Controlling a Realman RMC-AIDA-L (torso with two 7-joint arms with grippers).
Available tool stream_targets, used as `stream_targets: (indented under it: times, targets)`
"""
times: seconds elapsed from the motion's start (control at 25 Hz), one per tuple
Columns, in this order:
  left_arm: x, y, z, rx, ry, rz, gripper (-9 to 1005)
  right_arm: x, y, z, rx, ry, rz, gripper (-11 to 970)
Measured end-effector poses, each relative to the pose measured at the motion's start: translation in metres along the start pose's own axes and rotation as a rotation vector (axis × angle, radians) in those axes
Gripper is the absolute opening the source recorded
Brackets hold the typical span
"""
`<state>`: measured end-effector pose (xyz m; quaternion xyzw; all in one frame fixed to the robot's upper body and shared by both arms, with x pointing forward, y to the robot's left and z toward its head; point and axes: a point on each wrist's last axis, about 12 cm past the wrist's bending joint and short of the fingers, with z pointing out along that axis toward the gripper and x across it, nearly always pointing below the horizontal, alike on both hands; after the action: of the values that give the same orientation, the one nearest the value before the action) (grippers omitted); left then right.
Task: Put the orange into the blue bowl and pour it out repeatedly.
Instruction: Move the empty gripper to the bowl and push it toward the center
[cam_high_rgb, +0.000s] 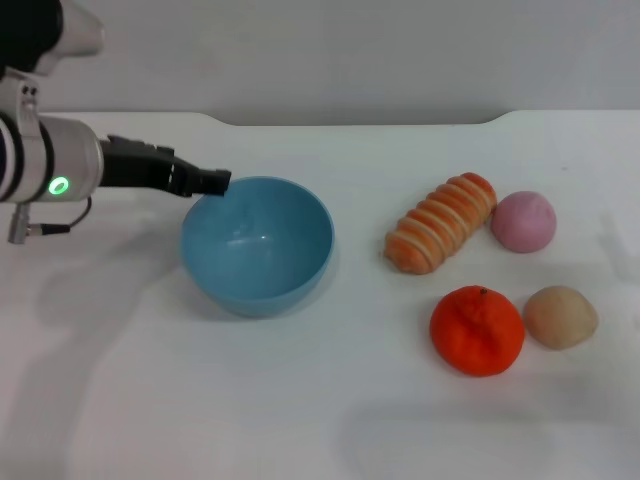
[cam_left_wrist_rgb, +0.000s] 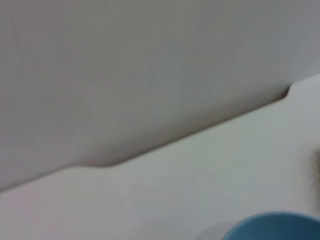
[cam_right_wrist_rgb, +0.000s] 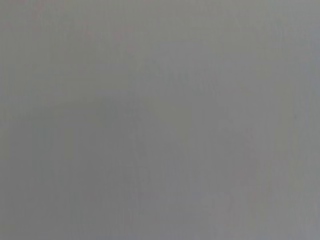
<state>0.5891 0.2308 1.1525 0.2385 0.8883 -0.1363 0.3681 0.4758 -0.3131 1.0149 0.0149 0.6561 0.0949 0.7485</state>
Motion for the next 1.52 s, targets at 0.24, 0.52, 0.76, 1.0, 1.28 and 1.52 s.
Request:
stream_targets:
  times: [0.24, 0.52, 0.76, 1.0, 1.28, 1.52]
  targets:
    - [0.010, 0.000, 0.021, 0.025, 0.079, -0.021, 799, 0.000, 0.000, 0.000, 0.000, 0.000, 0.001, 759]
    - [0.023, 0.005, 0.033, 0.015, 0.117, -0.021, 782, 0.000, 0.001, 0.000, 0.000, 0.001, 0.006, 758]
    - [0.027, 0.007, 0.038, -0.005, 0.107, -0.019, 768, 0.000, 0.002, 0.002, -0.003, -0.002, 0.007, 758]
    - [0.033, 0.006, 0.046, 0.000, 0.135, -0.013, 754, 0.000, 0.002, 0.002, -0.004, -0.002, 0.008, 758]
    - [0.035, 0.005, 0.048, 0.005, 0.141, -0.016, 738, 0.000, 0.002, 0.002, -0.004, 0.000, 0.011, 758]
    - [0.034, 0.004, 0.048, 0.009, 0.141, -0.010, 684, 0.001, 0.002, 0.001, -0.002, 0.003, 0.009, 757]
